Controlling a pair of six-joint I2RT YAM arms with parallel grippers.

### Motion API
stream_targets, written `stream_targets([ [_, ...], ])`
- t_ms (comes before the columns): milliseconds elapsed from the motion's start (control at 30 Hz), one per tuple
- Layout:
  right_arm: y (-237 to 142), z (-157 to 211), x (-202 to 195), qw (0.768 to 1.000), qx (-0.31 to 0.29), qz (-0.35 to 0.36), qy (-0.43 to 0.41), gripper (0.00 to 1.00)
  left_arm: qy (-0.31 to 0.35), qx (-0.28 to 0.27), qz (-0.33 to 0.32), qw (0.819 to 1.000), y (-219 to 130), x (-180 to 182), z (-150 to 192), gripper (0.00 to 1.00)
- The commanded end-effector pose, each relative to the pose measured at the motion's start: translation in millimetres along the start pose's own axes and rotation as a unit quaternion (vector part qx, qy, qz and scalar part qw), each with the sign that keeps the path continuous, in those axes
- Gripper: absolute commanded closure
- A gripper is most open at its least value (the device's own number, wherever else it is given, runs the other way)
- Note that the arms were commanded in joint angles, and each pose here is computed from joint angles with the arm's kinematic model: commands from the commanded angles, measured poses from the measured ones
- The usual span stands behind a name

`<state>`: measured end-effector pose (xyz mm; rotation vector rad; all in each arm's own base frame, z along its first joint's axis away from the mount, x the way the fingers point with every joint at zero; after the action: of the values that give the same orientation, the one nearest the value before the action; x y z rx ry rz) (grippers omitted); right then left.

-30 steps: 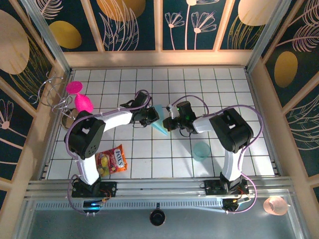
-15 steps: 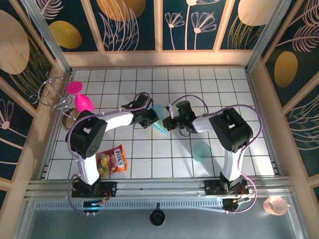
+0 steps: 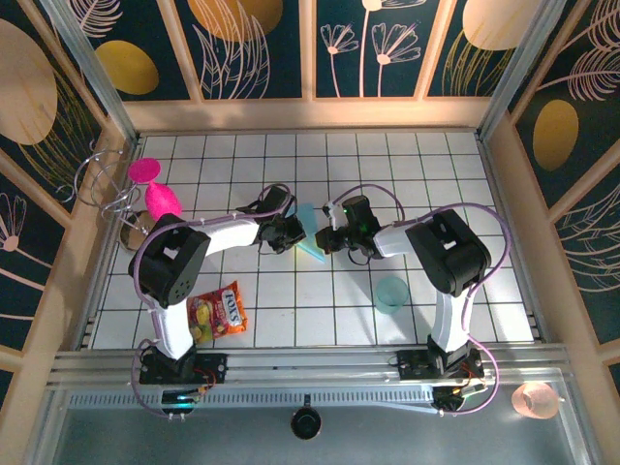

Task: Fold a paper plane with a square sheet of paper (pick it up from the middle)
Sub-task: Third fold the triangle at the center of the table.

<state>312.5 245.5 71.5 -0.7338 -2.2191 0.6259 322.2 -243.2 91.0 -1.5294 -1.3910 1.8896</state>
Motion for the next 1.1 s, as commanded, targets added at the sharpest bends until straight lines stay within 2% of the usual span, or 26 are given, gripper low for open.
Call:
stream_targets([
  [0, 7, 7, -6, 1.0, 0.021, 0.011, 0.012, 1.0, -0.022, 0.006, -0.035, 0.999, 8, 15, 6, 0.88],
  [567, 2, -2, 0, 1.0, 0.003, 0.0, 0.024, 0.99, -0.035, 0.008, -0.052, 0.998, 15, 30, 10, 0.89],
  [667, -4, -12, 3, 0.999, -0.011, -0.004, 0.037, 0.91, -0.038, 0.006, -0.058, 0.998, 17, 34, 11, 0.9],
  [800, -20, -29, 12, 0.998, -0.031, -0.007, 0.063, 0.73, -0.042, 0.004, -0.064, 0.997, 18, 40, 12, 0.91],
  [867, -35, -39, 4, 0.995, -0.05, 0.009, 0.087, 0.65, -0.044, 0.004, -0.064, 0.997, 20, 43, 13, 0.92],
  [967, -50, -45, 3, 0.992, -0.056, 0.032, 0.109, 0.63, -0.045, 0.003, -0.062, 0.997, 21, 45, 14, 0.92],
  [1067, -56, -44, 9, 0.992, -0.04, 0.029, 0.112, 0.65, -0.045, -0.001, -0.057, 0.997, 21, 46, 14, 0.93],
])
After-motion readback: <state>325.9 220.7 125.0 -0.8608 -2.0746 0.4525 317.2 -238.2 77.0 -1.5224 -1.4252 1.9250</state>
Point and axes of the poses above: each hand's point on the last joint's axis, 136 mm out from that joint toward the fingers, its own y axis out along the fingers, its own x axis along the line the jaws close on, z = x × y, the point moved 8 cm from there along -y, back along the fingers, and after that the axes turned 2 degrees about -y, right-handed, at the moved point
